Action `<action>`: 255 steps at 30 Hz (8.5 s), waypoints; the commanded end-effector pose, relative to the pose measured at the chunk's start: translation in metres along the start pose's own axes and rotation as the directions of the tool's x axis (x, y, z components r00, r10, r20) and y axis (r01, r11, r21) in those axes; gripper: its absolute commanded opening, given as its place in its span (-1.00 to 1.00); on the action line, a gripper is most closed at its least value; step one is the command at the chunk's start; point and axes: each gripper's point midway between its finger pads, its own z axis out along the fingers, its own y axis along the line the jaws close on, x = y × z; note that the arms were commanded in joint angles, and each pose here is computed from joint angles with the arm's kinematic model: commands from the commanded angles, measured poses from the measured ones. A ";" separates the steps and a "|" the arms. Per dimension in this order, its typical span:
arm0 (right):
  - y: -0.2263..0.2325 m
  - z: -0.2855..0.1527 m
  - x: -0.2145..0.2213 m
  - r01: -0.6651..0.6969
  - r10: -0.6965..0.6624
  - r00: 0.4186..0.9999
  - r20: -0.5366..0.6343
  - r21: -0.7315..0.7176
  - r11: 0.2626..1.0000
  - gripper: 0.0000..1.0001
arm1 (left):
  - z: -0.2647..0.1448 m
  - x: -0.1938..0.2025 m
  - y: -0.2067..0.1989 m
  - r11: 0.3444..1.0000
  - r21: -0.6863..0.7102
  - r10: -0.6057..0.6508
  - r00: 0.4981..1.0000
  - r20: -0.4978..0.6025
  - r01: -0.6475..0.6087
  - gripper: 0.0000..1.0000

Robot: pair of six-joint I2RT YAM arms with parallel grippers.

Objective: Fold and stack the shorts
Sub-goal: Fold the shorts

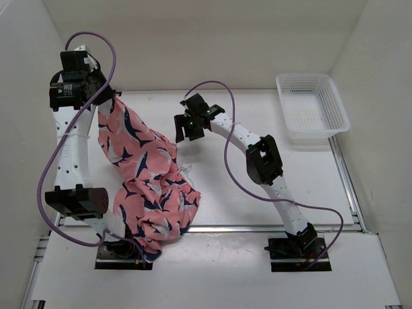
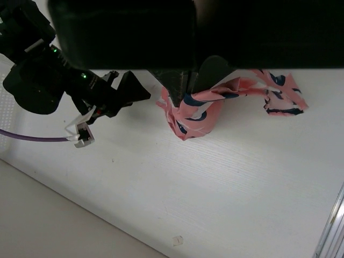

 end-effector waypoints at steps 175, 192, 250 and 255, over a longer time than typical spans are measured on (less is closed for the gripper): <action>-0.139 -0.162 0.228 -0.772 0.744 0.618 0.253 0.013 0.636 -0.41 | -0.022 0.267 0.002 0.983 0.186 0.082 0.916 -0.392 -0.009 -0.80; -0.080 -0.446 0.017 -0.316 0.072 0.730 0.680 0.243 0.917 -1.00 | -0.156 0.013 -0.069 0.940 0.338 -0.027 0.978 0.206 -0.046 -0.80; -0.230 -0.184 -0.060 -0.380 0.298 0.900 0.318 0.236 0.894 -1.00 | 0.119 -0.006 -0.039 0.998 0.044 0.047 0.999 -0.011 -0.046 -0.80; -0.221 -0.191 -0.019 -0.407 0.349 0.902 0.255 0.226 0.885 -1.00 | 0.048 0.030 -0.050 0.994 0.091 0.061 0.998 -0.029 -0.058 -0.80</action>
